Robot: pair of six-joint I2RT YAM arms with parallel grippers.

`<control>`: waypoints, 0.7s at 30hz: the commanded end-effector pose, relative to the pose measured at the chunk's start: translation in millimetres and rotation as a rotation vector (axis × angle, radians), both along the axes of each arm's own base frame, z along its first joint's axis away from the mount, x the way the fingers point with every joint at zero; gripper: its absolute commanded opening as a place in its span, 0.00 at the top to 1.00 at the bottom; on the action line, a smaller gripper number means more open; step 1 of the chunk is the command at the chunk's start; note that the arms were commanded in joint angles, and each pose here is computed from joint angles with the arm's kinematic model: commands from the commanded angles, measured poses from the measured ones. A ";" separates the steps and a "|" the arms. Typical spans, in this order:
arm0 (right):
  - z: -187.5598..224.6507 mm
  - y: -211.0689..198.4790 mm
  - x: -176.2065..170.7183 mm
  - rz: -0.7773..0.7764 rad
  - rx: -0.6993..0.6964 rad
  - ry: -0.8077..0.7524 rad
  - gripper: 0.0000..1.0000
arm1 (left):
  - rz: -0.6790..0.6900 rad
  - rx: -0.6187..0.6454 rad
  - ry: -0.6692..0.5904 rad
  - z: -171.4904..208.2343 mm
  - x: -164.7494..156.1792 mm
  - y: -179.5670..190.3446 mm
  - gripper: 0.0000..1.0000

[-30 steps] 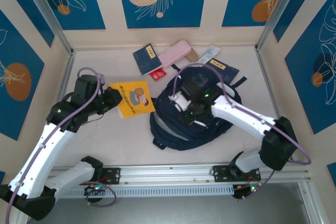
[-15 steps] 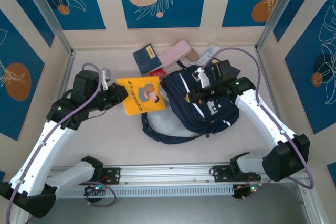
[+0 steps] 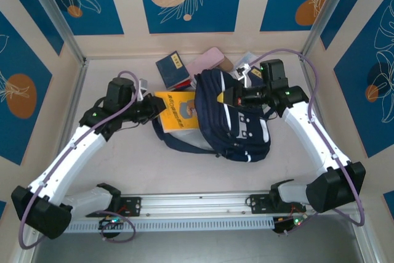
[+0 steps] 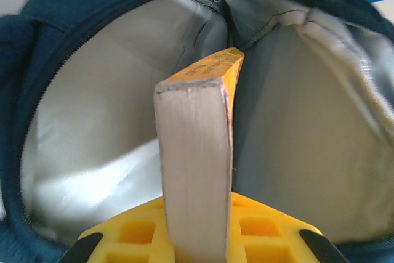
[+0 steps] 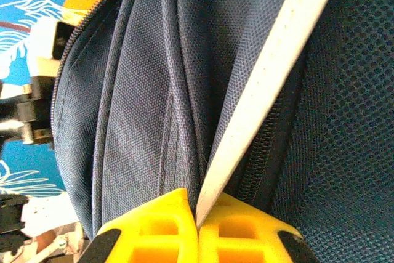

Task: Pack books, pencil case, and school supplies into a backpack

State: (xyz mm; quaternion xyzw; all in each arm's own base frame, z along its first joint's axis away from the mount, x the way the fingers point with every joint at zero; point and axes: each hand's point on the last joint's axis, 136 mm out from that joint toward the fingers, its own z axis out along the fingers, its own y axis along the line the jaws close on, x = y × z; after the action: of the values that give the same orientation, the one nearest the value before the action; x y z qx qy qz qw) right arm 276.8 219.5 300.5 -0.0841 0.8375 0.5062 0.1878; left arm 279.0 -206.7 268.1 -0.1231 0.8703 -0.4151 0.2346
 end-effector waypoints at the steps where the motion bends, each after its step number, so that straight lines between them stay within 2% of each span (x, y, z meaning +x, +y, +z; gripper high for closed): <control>1: 56.0 13.4 -12.2 0.108 0.136 -0.112 1.00 | -0.069 -0.100 -0.092 27.8 10.6 -27.2 1.00; 10: 68.9 31.7 -20.0 0.135 0.133 -0.119 1.00 | -0.193 -0.123 -0.060 10.9 25.0 -90.0 1.00; 14: 72.9 45.7 -21.6 0.117 0.144 -0.118 1.00 | -0.176 -0.126 -0.011 -15.2 29.7 -107.2 1.00; 21: 81.2 62.9 -19.1 0.064 0.267 -0.088 1.00 | -0.180 -0.144 0.059 -45.9 33.6 -140.9 1.00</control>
State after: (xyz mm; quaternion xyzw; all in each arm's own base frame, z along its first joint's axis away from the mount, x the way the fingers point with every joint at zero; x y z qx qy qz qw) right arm 260.4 274.7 323.3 -0.0767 0.8143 0.5543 0.1543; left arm 305.7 -320.0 192.6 -0.0901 0.8832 -0.4381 0.1409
